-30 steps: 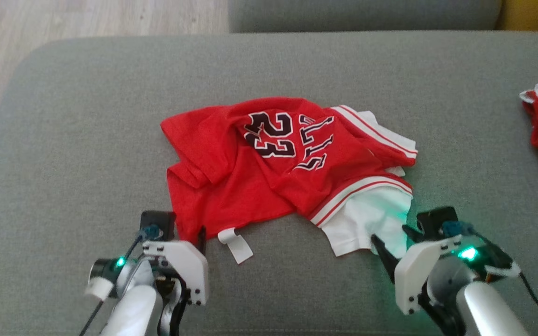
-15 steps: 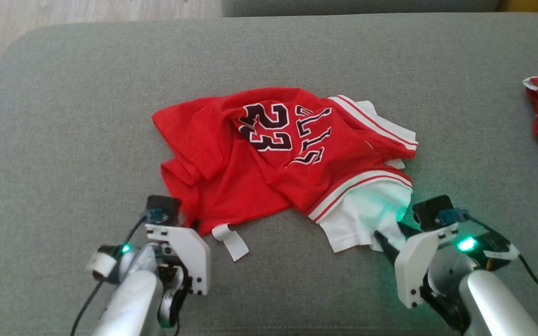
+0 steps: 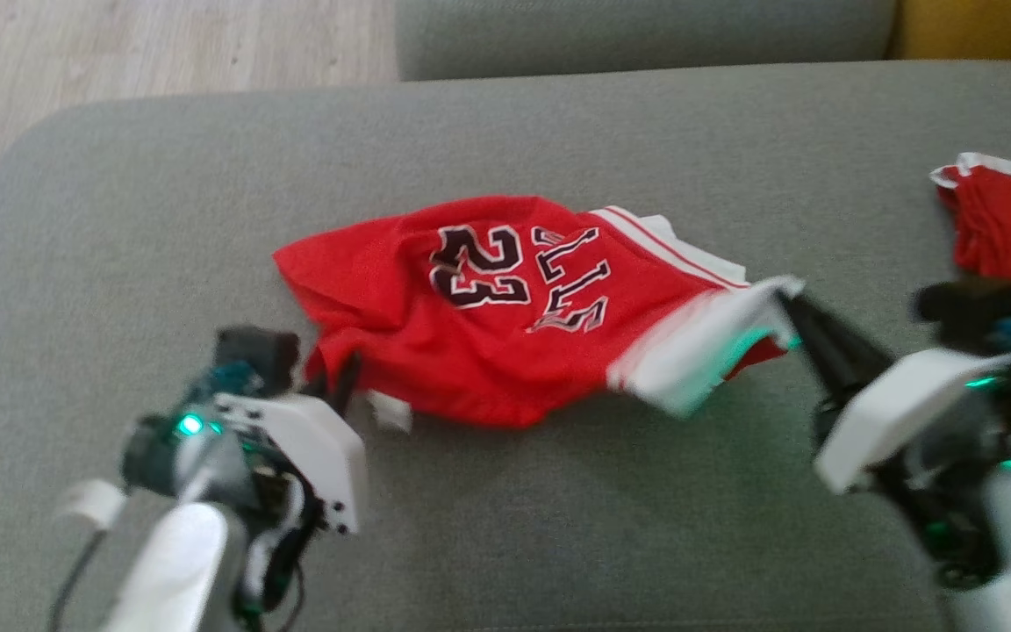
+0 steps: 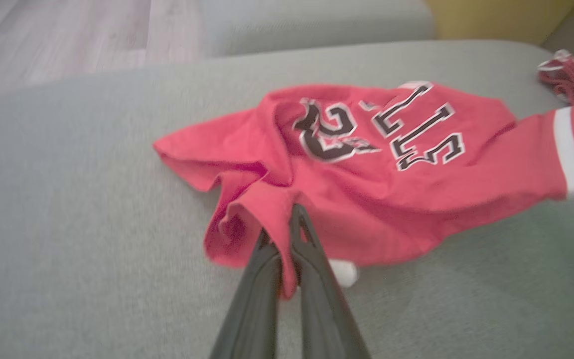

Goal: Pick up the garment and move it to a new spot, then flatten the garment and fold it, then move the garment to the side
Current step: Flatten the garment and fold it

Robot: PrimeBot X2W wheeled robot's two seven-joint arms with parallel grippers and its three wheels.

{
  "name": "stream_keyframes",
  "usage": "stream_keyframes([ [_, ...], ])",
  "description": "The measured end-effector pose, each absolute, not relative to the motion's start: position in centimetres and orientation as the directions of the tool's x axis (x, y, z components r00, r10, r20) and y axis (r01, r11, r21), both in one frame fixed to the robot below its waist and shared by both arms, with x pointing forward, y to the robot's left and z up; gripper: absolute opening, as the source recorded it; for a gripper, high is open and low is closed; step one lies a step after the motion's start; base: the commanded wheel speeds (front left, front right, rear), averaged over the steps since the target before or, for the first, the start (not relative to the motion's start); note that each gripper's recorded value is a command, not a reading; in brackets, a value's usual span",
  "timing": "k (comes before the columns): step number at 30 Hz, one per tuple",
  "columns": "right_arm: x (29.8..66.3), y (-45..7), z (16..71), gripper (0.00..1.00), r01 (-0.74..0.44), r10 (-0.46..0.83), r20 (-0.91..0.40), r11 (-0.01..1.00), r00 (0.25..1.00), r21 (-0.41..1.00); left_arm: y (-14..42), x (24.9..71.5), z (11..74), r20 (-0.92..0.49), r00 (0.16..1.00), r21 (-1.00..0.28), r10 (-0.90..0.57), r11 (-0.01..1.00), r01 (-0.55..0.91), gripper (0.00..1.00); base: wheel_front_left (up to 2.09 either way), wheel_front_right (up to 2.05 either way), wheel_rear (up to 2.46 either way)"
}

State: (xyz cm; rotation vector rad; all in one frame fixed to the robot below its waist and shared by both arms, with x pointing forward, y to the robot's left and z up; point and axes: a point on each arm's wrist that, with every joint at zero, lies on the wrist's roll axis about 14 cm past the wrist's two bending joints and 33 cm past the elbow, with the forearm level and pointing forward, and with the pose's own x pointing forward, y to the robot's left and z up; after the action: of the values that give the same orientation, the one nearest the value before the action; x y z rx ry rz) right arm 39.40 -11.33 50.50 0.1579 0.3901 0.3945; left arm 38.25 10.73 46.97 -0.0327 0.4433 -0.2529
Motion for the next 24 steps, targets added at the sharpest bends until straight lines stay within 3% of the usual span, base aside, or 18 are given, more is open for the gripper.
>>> stream_keyframes([
  [11,37.3,-14.9,56.6,0.0,-0.295,0.338,-0.208,0.931,0.918,0.215,10.2,38.3,56.2,-0.208,0.931,-0.08,-0.3,0.954,0.29,0.0,0.0,0.0,0.0],
  [17,36.7,-15.9,63.1,0.0,-0.31,0.319,-0.023,0.934,0.948,0.178,9.0,37.9,61.1,-0.081,0.928,-0.078,-0.362,0.931,0.356,0.0,0.0,0.0,0.0],
  [24,39.4,-17.6,74.8,0.0,-0.332,0.327,0.217,0.943,0.92,-0.018,8.5,42.3,69.7,0.066,0.901,0.076,-0.428,0.903,0.423,0.0,0.0,0.0,0.0],
])
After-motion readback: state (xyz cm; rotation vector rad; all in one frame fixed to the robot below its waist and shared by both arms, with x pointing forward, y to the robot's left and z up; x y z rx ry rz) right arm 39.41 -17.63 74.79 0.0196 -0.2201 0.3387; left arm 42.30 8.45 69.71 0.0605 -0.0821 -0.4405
